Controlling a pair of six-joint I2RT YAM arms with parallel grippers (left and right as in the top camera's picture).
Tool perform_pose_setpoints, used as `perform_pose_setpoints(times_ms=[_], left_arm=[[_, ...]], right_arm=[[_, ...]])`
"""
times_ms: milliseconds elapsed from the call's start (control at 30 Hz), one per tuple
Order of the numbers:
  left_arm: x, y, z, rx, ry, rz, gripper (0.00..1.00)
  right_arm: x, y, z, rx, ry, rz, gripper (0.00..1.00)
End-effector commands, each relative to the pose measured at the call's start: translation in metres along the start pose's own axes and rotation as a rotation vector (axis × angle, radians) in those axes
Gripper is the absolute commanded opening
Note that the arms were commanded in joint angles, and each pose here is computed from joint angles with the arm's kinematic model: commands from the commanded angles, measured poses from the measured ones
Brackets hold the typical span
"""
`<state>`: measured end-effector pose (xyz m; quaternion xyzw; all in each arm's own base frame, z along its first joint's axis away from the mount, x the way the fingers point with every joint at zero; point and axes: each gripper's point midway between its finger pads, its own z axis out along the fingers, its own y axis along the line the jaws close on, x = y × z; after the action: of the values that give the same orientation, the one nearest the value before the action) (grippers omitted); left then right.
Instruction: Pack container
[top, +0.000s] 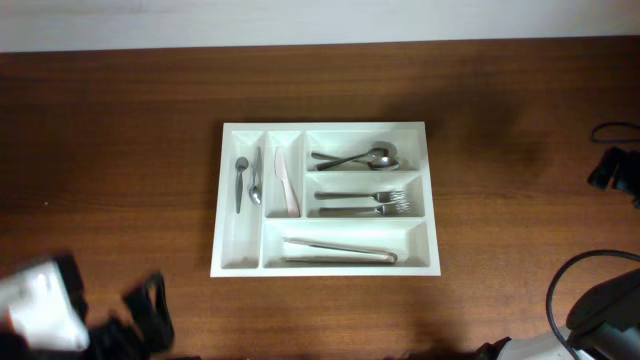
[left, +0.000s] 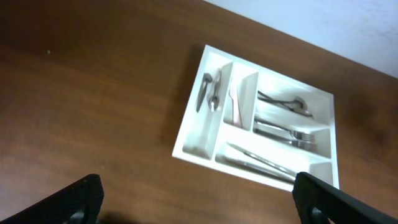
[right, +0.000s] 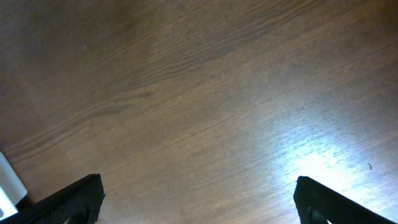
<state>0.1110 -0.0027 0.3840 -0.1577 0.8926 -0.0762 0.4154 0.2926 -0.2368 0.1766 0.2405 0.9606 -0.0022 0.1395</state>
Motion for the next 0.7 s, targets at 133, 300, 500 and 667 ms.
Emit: perform_pose_setpoints(times_ms=[133,300,500,667], left_arm=[[0.049,0.009,-0.031,0.058,-0.122,-0.051,0.99],[0.059,0.012,-0.046,0.078,-0.190,-0.041,0.99],[0.057,0.012,-0.048,0.075,-0.209,-0.040,0.99],[0.054,0.026,-0.040,-0.017,-0.214,-0.043,0.99]], right_arm=[[0.001,-0.002,0.003,0.003,0.011,0.012,0.99],[0.001,-0.002,0.003,0.003,0.011,0.012,0.99],[0.001,-0.002,0.003,0.003,0.011,0.012,0.99],[0.001,-0.002,0.003,0.003,0.011,0.012,0.99]])
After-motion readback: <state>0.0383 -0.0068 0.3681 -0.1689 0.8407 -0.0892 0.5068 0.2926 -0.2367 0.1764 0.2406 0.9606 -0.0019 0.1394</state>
